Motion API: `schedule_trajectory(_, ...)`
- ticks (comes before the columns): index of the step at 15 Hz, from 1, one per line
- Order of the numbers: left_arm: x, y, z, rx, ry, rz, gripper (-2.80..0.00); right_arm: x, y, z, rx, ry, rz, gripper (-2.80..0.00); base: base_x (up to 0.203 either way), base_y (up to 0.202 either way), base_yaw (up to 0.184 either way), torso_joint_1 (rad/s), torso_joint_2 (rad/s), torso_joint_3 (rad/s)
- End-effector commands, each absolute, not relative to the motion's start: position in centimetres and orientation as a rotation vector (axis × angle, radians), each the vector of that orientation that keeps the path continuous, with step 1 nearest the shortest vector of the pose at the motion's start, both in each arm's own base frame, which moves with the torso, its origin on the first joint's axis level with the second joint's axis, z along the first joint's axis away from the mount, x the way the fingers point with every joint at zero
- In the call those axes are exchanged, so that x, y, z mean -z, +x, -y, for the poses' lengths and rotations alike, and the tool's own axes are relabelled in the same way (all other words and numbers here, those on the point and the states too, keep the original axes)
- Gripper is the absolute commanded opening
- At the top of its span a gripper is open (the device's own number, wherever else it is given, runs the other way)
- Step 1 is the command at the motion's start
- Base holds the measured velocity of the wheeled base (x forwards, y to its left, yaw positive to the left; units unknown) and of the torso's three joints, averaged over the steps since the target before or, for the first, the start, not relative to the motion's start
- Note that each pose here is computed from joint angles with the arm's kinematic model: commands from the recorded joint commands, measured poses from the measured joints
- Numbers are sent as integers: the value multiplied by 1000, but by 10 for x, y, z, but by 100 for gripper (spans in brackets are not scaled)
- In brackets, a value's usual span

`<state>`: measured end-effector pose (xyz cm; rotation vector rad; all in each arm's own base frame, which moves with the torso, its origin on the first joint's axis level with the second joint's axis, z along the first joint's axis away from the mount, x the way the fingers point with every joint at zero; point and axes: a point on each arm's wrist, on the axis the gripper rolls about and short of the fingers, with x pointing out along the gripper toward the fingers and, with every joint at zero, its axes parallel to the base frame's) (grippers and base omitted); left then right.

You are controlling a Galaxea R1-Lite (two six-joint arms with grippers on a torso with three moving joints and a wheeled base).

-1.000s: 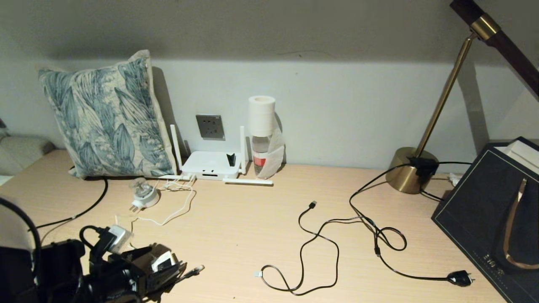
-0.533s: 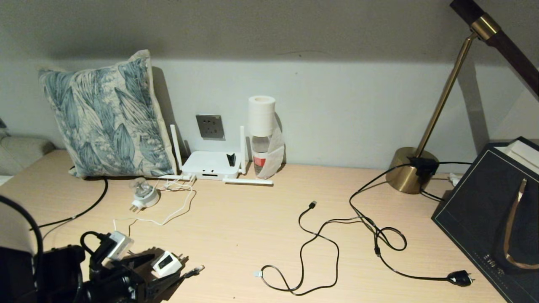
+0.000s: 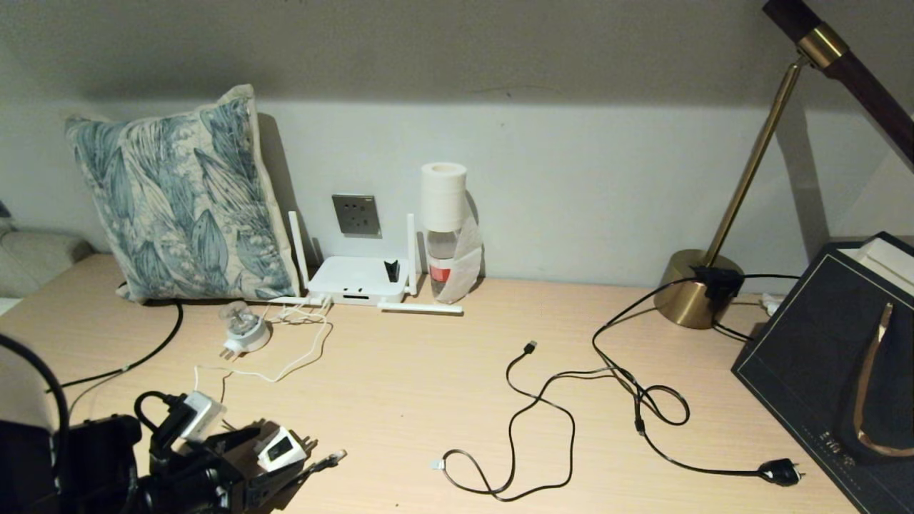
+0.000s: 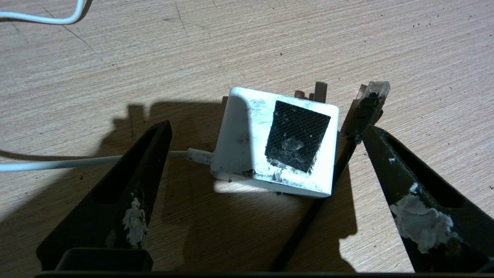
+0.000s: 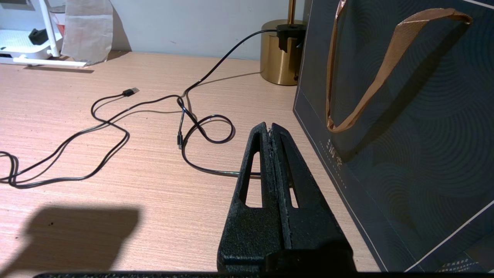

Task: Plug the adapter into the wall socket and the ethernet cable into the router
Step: Align plug and socket

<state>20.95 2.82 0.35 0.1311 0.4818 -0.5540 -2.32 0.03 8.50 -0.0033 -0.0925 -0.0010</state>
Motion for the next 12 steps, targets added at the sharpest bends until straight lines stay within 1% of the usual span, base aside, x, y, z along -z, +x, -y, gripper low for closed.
schedule_trajectory(1, -4, 208, -28, 560, 145, -475, 0, -75, -20, 0, 0, -3, 57, -280, 0, 0, 0, 0, 0, 0)
schedule_trajectory(10, -1, 207, -28, 568, 176, -481, 0, -75, -20, 0, 0, -3, 57, -280, 0, 0, 0, 0, 0, 0)
schedule_trajectory(11, -1, 207, -27, 570, 177, -481, -280, -75, -20, 0, 0, -3, 57, -280, 0, 0, 0, 0, 0, 0)
schedule_trajectory(12, -1, 207, -27, 570, 177, -483, -280, -75, -20, 0, 0, -3, 57, -280, 0, 0, 0, 0, 0, 0)
